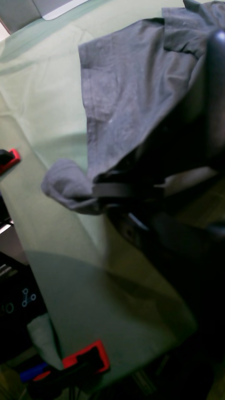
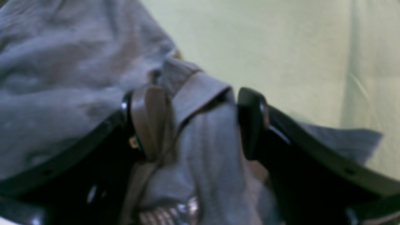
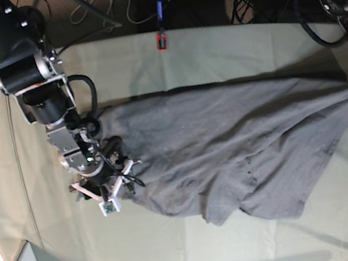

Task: Layout the t-shirt on the table in an organized manner, then fold the t-shirt properly
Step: 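Regrasp the t-shirt edge with the right gripper, then lift the t-shirt with both grippers and lay it flat on the table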

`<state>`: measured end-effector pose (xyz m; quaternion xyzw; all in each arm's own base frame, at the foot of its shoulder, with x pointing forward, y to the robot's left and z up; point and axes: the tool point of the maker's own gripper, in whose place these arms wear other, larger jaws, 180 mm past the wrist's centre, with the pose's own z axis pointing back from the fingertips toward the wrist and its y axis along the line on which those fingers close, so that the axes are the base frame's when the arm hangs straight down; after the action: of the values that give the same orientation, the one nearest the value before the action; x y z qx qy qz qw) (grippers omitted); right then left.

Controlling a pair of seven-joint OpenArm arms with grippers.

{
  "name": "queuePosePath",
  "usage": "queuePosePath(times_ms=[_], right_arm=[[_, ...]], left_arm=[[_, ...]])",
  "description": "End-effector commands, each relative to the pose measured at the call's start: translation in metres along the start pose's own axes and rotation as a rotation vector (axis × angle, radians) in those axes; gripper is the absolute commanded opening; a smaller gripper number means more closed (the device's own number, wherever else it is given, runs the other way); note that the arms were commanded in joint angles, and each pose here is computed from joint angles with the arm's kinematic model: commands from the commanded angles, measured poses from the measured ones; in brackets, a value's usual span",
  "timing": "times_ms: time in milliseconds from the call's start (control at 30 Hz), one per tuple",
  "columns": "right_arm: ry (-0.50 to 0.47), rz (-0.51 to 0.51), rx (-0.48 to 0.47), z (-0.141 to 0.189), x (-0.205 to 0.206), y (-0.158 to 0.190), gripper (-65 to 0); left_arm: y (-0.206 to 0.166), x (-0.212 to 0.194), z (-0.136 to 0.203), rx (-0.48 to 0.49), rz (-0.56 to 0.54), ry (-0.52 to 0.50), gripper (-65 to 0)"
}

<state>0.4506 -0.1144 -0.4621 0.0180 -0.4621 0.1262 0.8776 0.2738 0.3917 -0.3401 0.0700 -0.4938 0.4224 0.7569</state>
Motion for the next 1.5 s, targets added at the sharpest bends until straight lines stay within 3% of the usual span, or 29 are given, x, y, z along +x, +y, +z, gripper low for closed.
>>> queuePosePath(times_ms=[0,133,267,433,600,733,867,1000,1167,1267,1467], right_arm=[[-0.059,0.009,0.004,-0.003,0.026,-0.001,-36.5],[-0.066,0.008,0.002,-0.003,0.030,-0.002,-48.5],[-0.091,0.014,-0.006,-0.002,0.040,-0.006,-54.4],[-0.180,0.033,-0.009,0.009,0.065,-0.006,-57.2],[-0.346,0.084,-0.024,0.046,0.102,-0.012,-63.2],[-0.455,0.115,-0.043,0.080,0.125,-0.019,-64.3],[-0.558,0.041,-0.143,0.117,0.144,-0.053,-64.7],[-0.560,-0.007,-0.227,0.135,0.157,-0.084,-64.8],[-0.590,0.014,-0.208,0.133,0.208,-0.096,-65.0],[-0.624,0.038,-0.192,0.134,0.252,-0.101,-65.0],[-0.682,0.062,-0.259,0.149,0.336,-0.147,-65.0]], left_arm=[[-0.004,0.019,0.001,-0.013,-0.008,-0.057,-64.8],[-0.005,0.019,0.002,-0.014,-0.009,-0.059,-64.8],[-0.004,0.019,0.002,-0.014,-0.009,-0.058,-64.8],[-0.004,0.017,0.002,-0.012,-0.007,-0.054,-64.8],[-0.007,0.022,0.003,-0.020,-0.006,-0.067,-64.8],[-0.015,0.028,0.001,-0.034,0.006,-0.079,-64.8],[-0.023,0.029,0.000,-0.048,0.029,-0.085,-64.8],[-0.036,0.038,-0.003,-0.071,0.049,-0.105,-64.8],[-0.097,0.061,-0.008,-0.184,0.119,-0.148,-64.9],[-0.167,0.091,-0.002,-0.324,0.128,-0.199,-64.9],[-0.289,0.143,0.029,-0.562,0.123,-0.276,-64.9]])
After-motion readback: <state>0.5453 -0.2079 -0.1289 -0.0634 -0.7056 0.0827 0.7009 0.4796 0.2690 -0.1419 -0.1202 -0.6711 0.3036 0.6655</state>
